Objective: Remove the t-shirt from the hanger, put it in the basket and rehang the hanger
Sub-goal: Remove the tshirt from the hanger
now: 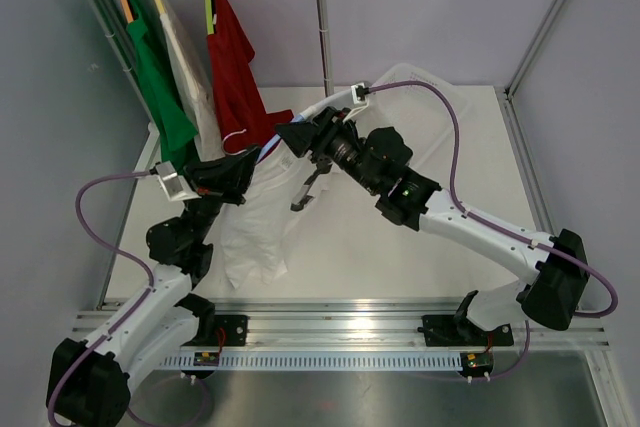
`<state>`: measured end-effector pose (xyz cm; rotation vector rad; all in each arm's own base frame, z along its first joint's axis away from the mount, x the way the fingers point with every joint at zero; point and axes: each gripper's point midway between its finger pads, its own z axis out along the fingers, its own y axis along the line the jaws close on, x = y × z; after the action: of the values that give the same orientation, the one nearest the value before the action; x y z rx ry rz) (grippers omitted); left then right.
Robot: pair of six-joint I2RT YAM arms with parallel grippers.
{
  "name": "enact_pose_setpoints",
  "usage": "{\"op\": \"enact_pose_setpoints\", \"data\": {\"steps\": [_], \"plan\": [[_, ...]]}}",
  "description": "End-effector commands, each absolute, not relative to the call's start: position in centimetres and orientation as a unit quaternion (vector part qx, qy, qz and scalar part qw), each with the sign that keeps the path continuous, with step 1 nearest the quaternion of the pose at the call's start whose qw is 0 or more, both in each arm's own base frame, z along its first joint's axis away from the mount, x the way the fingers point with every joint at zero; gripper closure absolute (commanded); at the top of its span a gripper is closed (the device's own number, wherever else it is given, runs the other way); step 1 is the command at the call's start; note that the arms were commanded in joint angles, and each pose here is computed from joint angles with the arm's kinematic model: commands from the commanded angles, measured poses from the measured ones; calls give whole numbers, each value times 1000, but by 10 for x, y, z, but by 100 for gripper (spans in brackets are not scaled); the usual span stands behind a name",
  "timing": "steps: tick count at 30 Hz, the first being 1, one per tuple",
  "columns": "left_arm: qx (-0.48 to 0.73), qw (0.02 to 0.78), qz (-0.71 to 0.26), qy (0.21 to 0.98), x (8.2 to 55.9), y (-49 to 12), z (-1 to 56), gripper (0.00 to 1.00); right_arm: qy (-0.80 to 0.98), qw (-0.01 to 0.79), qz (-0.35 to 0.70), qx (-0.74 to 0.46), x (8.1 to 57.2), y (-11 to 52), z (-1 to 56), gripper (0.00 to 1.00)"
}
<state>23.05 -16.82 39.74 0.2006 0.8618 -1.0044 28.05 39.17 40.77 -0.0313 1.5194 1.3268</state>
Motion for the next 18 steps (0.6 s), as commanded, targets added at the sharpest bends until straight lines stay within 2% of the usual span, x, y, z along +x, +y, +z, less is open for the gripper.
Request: {"op": "enact_pose_setpoints", "data": {"steps": [1,4,6,7,9,10,13,18], "plan": [[116,822,-468,304,196,-157,440,100,617,554,557,27,287,381,432,46],[123,820,-465,310,193,-159,438,100,616,561,552,37,290,378,435,48],[129,822,-460,309,190,-158,438,100,617,561,550,39,291,377,436,56],[128,821,-458,315,191,-158,436,100,617,561,550,40,290,376,437,69],[133,822,-454,318,191,-159,436,100,617,562,550,40,290,376,439,83],[133,821,-452,323,192,-159,435,100,616,562,550,39,290,376,440,93],[141,816,-454,329,192,-162,435,100,617,561,551,36,290,377,444,100],[148,813,-449,341,196,-165,429,100,621,562,546,30,291,380,445,100]]}}
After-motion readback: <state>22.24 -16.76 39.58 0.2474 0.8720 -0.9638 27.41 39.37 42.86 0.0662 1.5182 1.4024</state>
